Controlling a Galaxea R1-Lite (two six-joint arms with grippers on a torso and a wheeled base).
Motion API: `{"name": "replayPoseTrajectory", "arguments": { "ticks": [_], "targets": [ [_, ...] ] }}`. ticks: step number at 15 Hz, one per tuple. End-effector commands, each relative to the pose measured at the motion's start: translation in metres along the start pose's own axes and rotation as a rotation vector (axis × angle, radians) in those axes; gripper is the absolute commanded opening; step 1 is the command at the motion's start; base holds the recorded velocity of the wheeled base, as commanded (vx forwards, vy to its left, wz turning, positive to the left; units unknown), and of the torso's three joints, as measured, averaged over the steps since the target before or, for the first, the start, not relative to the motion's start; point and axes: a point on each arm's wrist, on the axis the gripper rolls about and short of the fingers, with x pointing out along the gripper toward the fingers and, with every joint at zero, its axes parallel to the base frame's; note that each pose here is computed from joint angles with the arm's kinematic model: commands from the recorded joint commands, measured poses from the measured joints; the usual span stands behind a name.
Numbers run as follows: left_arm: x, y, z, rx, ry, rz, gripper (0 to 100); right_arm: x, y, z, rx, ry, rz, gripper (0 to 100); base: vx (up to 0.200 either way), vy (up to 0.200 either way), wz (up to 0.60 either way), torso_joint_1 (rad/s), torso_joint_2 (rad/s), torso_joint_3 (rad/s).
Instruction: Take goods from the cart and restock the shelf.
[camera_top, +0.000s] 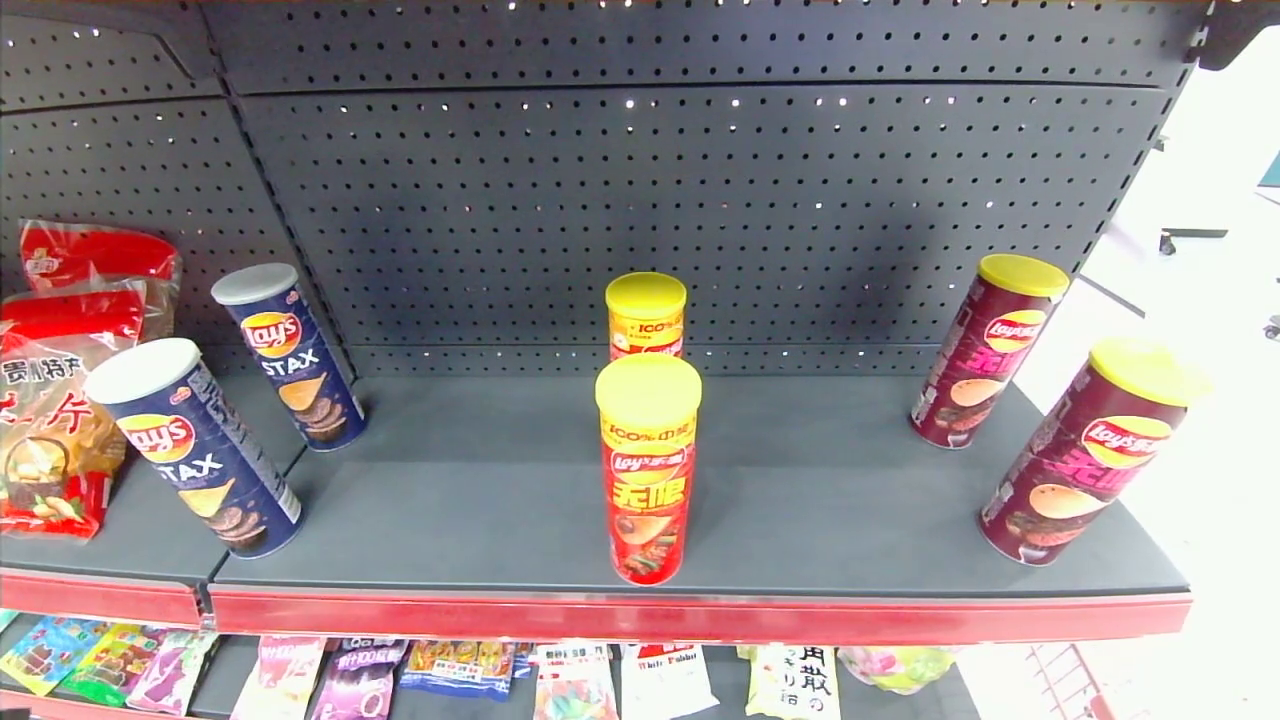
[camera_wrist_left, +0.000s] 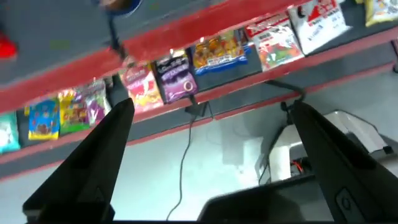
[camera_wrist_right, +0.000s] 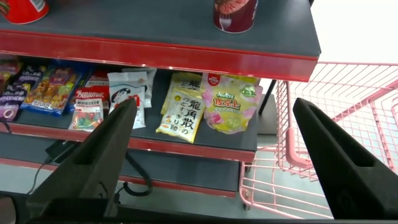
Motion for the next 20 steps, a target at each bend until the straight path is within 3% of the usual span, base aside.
{"name": "replayPoseTrajectory", "arguments": {
  "ticks": [1, 2, 3, 5, 8, 9, 11, 14, 17, 20],
  "targets": [
    [-0.034, -0.004, -0.050, -0.088, -0.134, 0.064, 100, -0.002, 0.000, 0.005, -0.006, -0.027, 0.005, 100, 0.000, 0.000, 0.00, 0.000, 0.00, 0.000],
    [-0.040, -0.007, -0.068, -0.110, -0.182, 0.067, 100, 0.003, -0.002, 0.037, -0.011, -0.060, 0.030, 100, 0.000, 0.000, 0.00, 0.000, 0.00, 0.000],
    [-0.039, -0.009, -0.079, -0.137, -0.208, 0.063, 100, 0.015, -0.005, 0.066, -0.008, -0.039, 0.033, 100, 0.000, 0.000, 0.00, 0.000, 0.00, 0.000],
    [-0.031, -0.012, -0.082, -0.190, -0.262, 0.028, 100, 0.050, -0.009, 0.129, -0.036, 0.042, 0.126, 100, 0.000, 0.000, 0.00, 0.000, 0.00, 0.000],
    [-0.018, -0.013, -0.079, -0.201, -0.347, 0.001, 100, 0.101, 0.003, 0.169, -0.097, 0.154, 0.326, 100, 0.000, 0.000, 0.00, 0.000, 0.00, 0.000],
    [-0.017, -0.013, -0.078, -0.225, -0.357, -0.002, 100, 0.130, 0.013, 0.181, -0.099, 0.222, 0.349, 100, 0.000, 0.000, 0.00, 0.000, 0.00, 0.000],
    [-0.017, -0.013, -0.078, -0.225, -0.359, -0.002, 100, 0.156, 0.027, 0.187, -0.097, 0.285, 0.394, 100, 0.000, 0.000, 0.00, 0.000, 0.00, 0.000],
    [-0.017, -0.013, -0.078, -0.188, -0.358, 0.011, 100, 0.166, 0.043, 0.188, -0.092, 0.314, 0.456, 100, 0.000, 0.000, 0.00, 0.000, 0.00, 0.000],
    [-0.017, -0.013, -0.078, -0.187, -0.358, 0.013, 100, 0.182, 0.056, 0.182, -0.104, 0.361, 0.489, 100, 0.000, 0.000, 0.00, 0.000, 0.00, 0.000],
    [-0.017, -0.013, -0.078, -0.184, -0.360, 0.007, 100, 0.202, 0.071, 0.180, -0.081, 0.347, 0.518, 100, 0.000, 0.000, 0.00, 0.000, 0.00, 0.000]
  ]
}}
